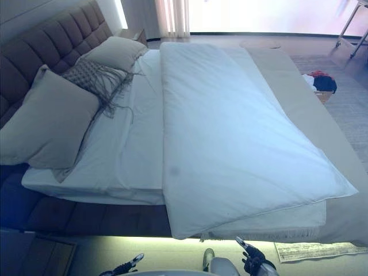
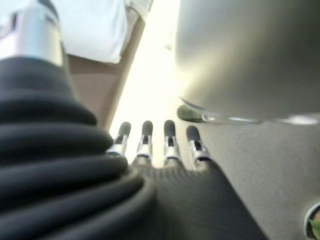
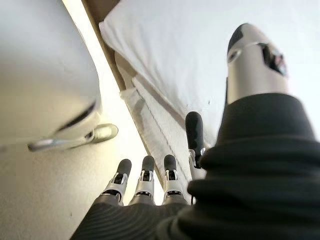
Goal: Make the bed neatly
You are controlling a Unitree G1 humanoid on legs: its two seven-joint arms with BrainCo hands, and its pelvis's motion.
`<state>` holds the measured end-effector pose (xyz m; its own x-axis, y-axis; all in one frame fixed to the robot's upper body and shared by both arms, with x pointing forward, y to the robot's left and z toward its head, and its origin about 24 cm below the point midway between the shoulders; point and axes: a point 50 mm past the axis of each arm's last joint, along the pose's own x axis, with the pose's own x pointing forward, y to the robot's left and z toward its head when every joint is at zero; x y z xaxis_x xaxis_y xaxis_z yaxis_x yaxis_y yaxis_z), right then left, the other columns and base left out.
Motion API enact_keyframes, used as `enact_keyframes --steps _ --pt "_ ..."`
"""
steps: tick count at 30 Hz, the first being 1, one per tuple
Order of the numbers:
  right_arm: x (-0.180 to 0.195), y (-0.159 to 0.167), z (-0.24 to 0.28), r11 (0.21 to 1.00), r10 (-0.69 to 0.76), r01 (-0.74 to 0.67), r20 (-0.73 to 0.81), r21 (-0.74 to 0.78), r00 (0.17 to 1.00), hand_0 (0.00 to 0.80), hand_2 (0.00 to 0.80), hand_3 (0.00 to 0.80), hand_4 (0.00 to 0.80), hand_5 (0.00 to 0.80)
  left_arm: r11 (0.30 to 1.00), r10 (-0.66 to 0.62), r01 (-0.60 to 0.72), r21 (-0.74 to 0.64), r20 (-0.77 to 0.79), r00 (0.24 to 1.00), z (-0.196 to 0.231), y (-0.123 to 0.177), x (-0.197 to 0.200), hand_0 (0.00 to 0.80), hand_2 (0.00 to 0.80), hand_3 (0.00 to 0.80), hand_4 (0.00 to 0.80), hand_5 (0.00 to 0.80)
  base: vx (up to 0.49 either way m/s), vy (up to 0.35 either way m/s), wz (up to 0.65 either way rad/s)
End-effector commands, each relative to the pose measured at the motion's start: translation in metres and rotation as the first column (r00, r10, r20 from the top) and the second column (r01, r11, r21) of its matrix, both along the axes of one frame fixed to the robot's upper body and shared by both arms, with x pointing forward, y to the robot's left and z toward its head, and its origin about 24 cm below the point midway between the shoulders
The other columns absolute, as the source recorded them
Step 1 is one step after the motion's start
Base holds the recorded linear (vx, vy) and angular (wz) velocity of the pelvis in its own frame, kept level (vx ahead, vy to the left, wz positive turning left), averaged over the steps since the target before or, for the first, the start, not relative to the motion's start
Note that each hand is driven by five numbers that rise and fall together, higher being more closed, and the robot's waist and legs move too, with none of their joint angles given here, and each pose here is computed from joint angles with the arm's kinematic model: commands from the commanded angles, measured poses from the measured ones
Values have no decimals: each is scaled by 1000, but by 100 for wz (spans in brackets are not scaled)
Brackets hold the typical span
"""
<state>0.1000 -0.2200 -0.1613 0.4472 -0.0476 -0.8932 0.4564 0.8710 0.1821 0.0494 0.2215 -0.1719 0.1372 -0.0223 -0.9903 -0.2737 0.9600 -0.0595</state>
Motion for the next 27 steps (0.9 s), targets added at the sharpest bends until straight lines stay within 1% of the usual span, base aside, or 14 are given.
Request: enact_keyframes --steps 1,4,5,7,10,14,16,18,22,27 --pt "24 -3 8 999 -26 22 100 39 995 0 0 0 0 0 1000 -29 29 7 -24 999 -2 -5 -7 0 0 0 0 0 131 81 -18" --pt "28 -7 10 992 -98 86 127 94 987 0 0 0 0 0 999 -34 34 2 -11 999 -2 -7 -6 0 0 0 0 0 111 214 -47" --pt "30 -12 12 991 -108 96 146 88 983 0 0 0 0 0 999 -51 51 -1 -4 999 -2 -7 -3 0 0 0 0 0 68 222 -38" --pt "39 -14 16 991 -116 102 190 81 975 0 0 0 0 0 998 -56 56 -6 4 998 -1 -6 -1 0 0 0 0 0 70 197 -46" --pt "51 -18 22 984 -162 139 241 111 957 0 0 0 0 0 997 -74 74 -6 27 997 1 0 10 0 0 0 0 0 49 108 -71" --pt "69 -12 28 983 -165 133 279 129 946 0 0 0 0 0 999 -28 26 39 61 998 4 8 21 0 0 0 0 0 -25 -18 -59" --pt "81 -13 33 983 -171 144 299 111 939 0 0 0 0 0 999 -4 -1 52 97 995 8 13 33 0 0 0 0 0 -61 -89 19" --pt "89 -15 37 976 -207 175 309 126 928 0 0 0 0 0 999 -2 -5 54 126 992 10 15 45 0 0 0 0 0 -91 -89 33" --pt "108 -19 47 964 -261 228 322 137 910 0 0 0 0 0 999 -5 -2 39 190 982 15 11 66 0 0 0 0 0 -120 -33 13" --pt "127 -28 60 956 -291 262 326 131 899 0 0 0 0 0 1000 11 -12 4 281 960 21 3 89 0 0 0 0 0 -118 10 7"
